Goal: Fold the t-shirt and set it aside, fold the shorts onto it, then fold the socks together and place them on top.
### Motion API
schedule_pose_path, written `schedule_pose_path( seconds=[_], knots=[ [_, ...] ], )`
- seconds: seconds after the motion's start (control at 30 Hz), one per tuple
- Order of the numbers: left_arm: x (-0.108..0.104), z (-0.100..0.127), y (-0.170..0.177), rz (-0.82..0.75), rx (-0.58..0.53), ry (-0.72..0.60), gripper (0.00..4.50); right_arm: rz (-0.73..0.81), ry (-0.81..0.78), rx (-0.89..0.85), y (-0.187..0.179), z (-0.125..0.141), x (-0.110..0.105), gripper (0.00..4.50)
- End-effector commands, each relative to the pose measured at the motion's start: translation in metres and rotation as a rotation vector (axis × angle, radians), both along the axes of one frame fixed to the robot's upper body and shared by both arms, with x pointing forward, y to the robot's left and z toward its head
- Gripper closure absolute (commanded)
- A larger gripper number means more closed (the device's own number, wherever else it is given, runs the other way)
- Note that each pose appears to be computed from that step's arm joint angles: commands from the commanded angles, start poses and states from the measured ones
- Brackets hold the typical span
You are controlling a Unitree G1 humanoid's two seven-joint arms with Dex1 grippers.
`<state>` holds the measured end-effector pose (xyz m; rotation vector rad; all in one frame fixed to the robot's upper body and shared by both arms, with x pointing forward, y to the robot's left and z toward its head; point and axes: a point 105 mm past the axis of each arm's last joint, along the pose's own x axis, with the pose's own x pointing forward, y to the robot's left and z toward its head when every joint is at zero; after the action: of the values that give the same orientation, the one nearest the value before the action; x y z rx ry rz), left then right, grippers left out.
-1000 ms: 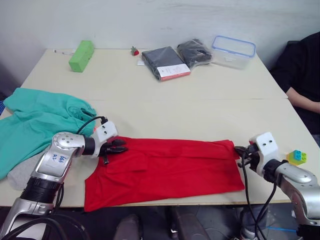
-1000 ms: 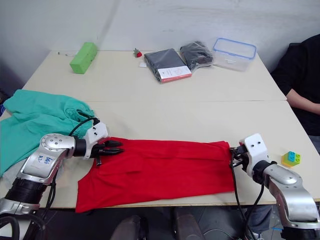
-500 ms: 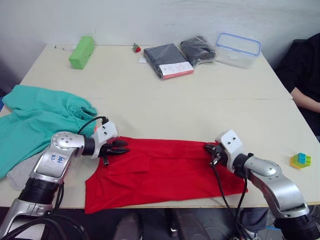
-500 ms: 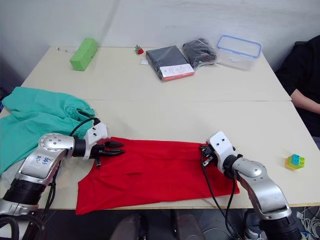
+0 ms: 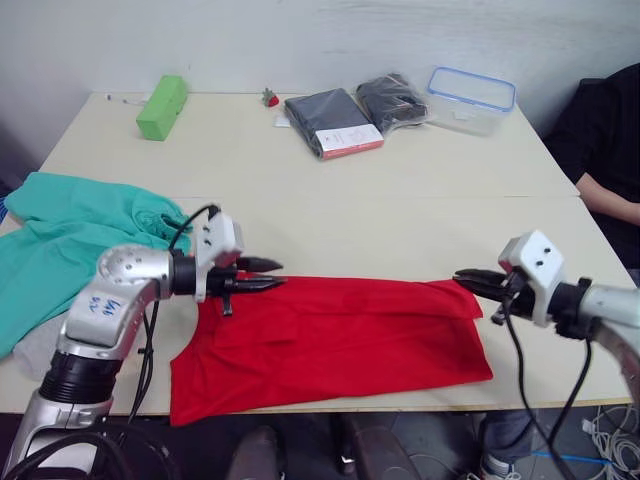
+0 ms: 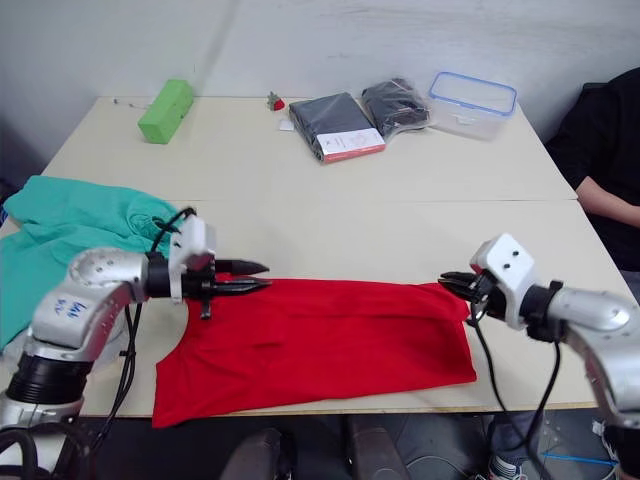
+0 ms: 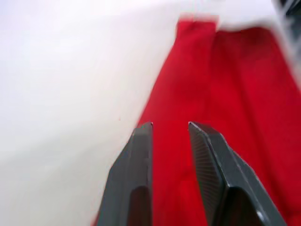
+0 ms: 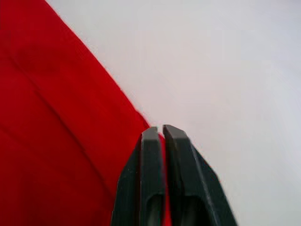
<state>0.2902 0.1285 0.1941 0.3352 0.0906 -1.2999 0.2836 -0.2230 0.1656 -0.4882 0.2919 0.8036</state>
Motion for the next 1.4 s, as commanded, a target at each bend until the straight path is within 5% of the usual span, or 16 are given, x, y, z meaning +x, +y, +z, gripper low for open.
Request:
schedule_pose_path(
  seconds=[0.03, 0.23, 0.3, 0.53, 0.63, 1.0, 1.23, 1.4],
  knots=[
    [-0.020, 0.025, -0.013, -0.120, -0.024, -0.052, 2.11, 0.076, 0.066, -0.035, -0.001, -0.006, 0.004, 2.86],
    [-0.038, 0.032, -0.022, -0.222, -0.021, -0.052, 0.15, 0.040, 0.106, -0.108, -0.005, -0.029, 0.033, 0.71],
    [-0.038, 0.032, -0.022, -0.217, -0.016, -0.058, 0.00, 0.024, 0.114, -0.100, -0.002, -0.034, 0.042, 0.02],
    [-0.028, 0.026, -0.019, -0.130, 0.039, -0.124, 0.00, 0.057, 0.163, -0.090, 0.009, -0.045, 0.044, 0.02],
    [-0.027, 0.026, -0.018, -0.125, 0.037, -0.131, 0.00, 0.070, 0.179, -0.102, 0.011, -0.048, 0.043, 0.63],
    [-0.021, 0.028, -0.017, -0.109, 0.051, -0.158, 0.00, 0.129, 0.189, -0.171, 0.018, -0.057, 0.052, 4.45],
    [-0.016, 0.028, -0.017, -0.095, 0.053, -0.175, 0.00, 0.179, 0.089, -0.265, 0.022, -0.034, 0.081, 4.49],
    [-0.014, 0.025, -0.018, -0.078, 0.049, -0.181, 0.00, 0.174, -0.098, -0.361, 0.041, 0.003, 0.128, 4.49]
  ],
)
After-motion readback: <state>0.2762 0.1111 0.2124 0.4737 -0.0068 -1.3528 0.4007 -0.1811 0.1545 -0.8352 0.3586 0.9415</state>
